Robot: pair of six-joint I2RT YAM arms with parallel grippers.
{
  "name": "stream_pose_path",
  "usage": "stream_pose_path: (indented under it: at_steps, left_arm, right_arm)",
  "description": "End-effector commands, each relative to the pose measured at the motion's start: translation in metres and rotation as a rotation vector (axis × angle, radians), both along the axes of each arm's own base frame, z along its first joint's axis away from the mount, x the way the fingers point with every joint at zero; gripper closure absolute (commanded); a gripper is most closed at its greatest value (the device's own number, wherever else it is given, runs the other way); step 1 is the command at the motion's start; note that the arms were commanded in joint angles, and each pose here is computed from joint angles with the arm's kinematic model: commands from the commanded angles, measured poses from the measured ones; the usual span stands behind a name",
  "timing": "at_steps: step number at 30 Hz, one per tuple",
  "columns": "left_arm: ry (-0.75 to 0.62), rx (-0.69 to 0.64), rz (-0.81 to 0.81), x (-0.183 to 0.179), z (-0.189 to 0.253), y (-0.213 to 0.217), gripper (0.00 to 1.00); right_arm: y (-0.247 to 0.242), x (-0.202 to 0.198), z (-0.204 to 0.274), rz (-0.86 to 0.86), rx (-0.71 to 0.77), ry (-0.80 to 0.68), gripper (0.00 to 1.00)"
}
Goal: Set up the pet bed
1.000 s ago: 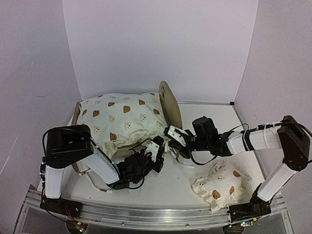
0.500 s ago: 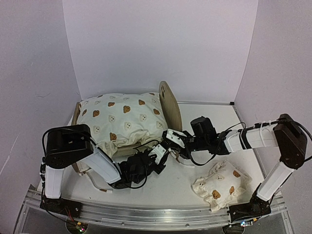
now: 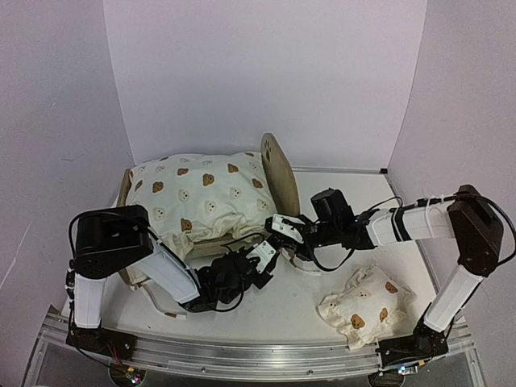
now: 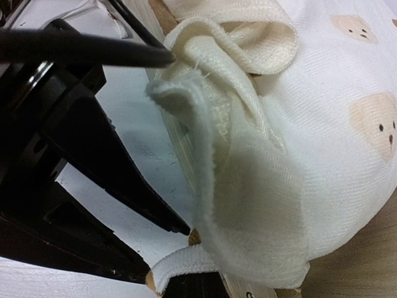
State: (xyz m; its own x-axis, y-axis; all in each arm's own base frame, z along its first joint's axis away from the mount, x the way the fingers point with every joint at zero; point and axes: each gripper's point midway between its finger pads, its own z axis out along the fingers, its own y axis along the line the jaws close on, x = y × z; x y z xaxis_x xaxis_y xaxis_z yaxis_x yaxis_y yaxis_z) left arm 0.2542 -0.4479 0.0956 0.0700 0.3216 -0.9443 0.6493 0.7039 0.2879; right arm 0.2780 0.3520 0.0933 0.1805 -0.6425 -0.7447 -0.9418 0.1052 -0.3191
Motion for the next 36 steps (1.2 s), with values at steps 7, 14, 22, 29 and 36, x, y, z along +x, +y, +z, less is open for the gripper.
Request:
stream_pose_path:
  at_steps: [7,14,22,29,36]
  left_arm:
    - [0.049,-0.219,0.006,0.004,0.049,0.029,0.77]
    - [0.016,-0.21,0.055,0.007,0.051,0.046,0.88]
    - [-0.027,-0.209,0.049,0.006,0.057,0.048,0.89]
    - [-0.069,-0.173,0.048,0.017,0.053,0.024,0.93]
    - [-0.057,-0.157,-0.015,0.01,0.046,0.017,0.9]
  right_arm:
    - [0.016,-0.015,0.01,0.117,0.057,0.002,1.0]
    - [0.015,-0.011,0.012,0.098,0.056,-0.008,1.0]
    - [0.017,-0.008,0.014,0.096,0.06,-0.009,1.0]
    - [0.017,-0.007,0.017,0.096,0.064,-0.019,1.0]
    - [0.018,-0.002,0.021,0.09,0.074,-0.023,1.0]
